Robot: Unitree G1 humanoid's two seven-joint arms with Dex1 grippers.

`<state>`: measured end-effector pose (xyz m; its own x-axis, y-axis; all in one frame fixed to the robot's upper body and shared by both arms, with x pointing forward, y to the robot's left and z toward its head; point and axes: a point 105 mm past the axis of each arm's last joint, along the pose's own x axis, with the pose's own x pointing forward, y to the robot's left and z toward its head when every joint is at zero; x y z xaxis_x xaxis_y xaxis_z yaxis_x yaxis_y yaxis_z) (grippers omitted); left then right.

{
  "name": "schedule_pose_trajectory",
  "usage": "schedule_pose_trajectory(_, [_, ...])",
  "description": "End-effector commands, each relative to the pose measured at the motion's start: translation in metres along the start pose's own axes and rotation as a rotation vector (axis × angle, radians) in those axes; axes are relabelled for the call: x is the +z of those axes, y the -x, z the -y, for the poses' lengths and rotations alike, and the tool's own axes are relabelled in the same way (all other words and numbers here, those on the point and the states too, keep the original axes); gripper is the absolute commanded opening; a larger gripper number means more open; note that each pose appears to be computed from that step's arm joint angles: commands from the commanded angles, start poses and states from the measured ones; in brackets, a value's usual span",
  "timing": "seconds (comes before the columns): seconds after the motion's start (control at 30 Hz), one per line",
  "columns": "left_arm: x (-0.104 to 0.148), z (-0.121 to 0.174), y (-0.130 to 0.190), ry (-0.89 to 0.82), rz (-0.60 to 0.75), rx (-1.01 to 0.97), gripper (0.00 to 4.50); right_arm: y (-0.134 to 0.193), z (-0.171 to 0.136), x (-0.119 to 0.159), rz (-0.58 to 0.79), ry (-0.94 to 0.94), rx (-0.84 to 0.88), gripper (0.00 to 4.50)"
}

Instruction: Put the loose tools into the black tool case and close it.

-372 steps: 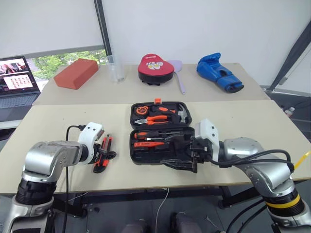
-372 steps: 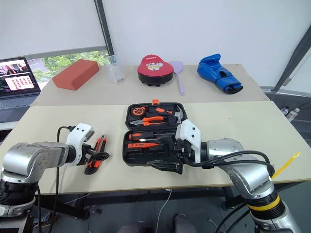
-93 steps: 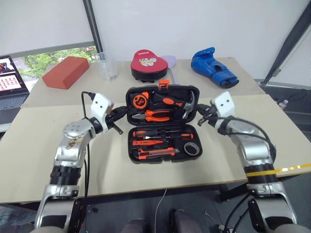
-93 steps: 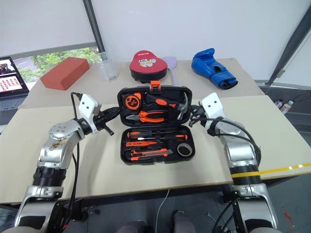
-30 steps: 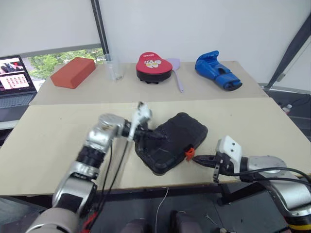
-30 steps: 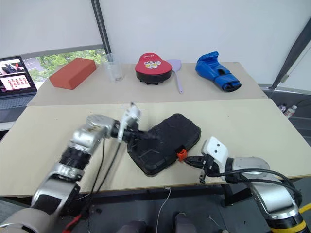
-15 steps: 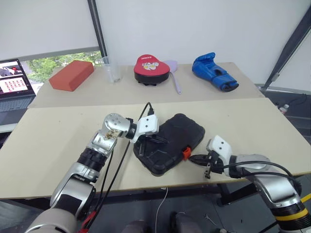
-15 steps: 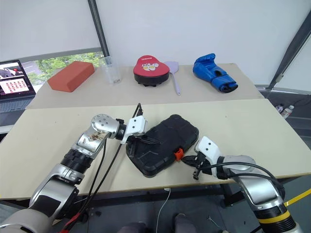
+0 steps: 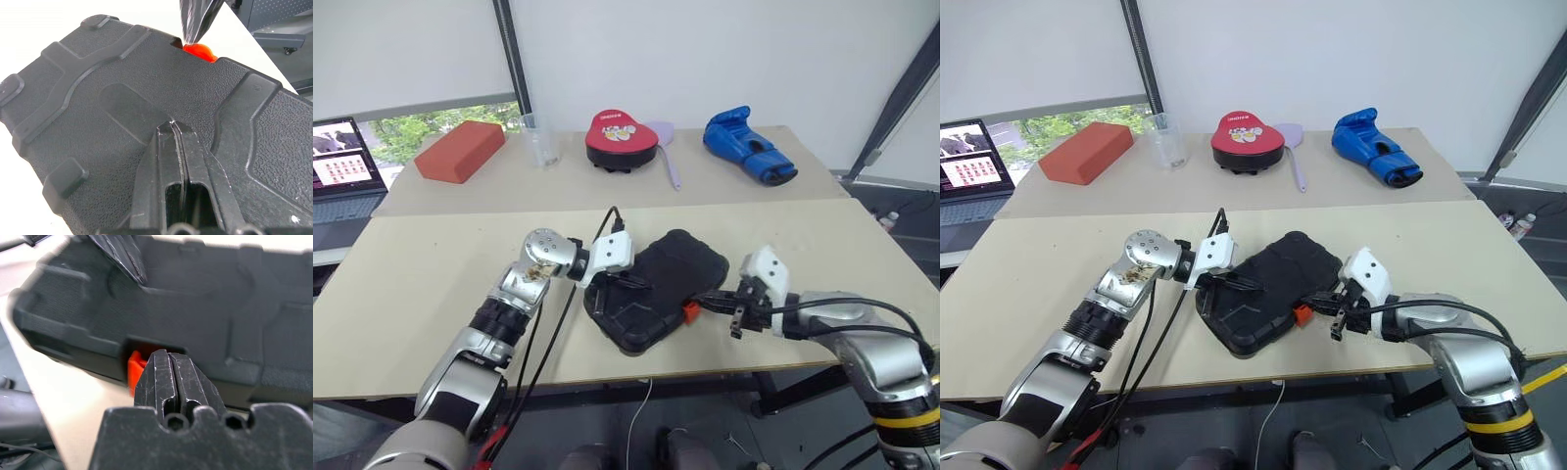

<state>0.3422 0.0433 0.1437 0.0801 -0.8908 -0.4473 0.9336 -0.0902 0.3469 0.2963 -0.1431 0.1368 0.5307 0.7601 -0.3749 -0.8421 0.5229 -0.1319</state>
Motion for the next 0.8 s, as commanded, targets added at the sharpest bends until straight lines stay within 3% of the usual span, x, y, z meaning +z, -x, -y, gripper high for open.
schedule_pose_trajectory(0.03, [-0.020, 0.006, -0.001, 0.044, -0.070, -0.017, 0.01, 0.012, 0.000, -0.004, -0.026, 0.010, -0.025, 0.00])
schedule_pose_trajectory(0.37, [-0.021, 0.005, -0.002, 0.031, -0.078, -0.024, 0.01, 0.030, -0.007, -0.009, -0.024, -0.019, -0.059, 0.00])
schedule_pose_trajectory(0.63, [-0.019, 0.003, -0.004, 0.017, -0.075, -0.032, 0.01, 0.020, -0.008, 0.023, 0.085, -0.032, -0.045, 0.00])
schedule_pose_trajectory(0.8, [-0.016, 0.002, -0.007, 0.016, -0.068, -0.029, 0.01, 0.009, -0.005, 0.004, -0.010, -0.010, -0.047, 0.00])
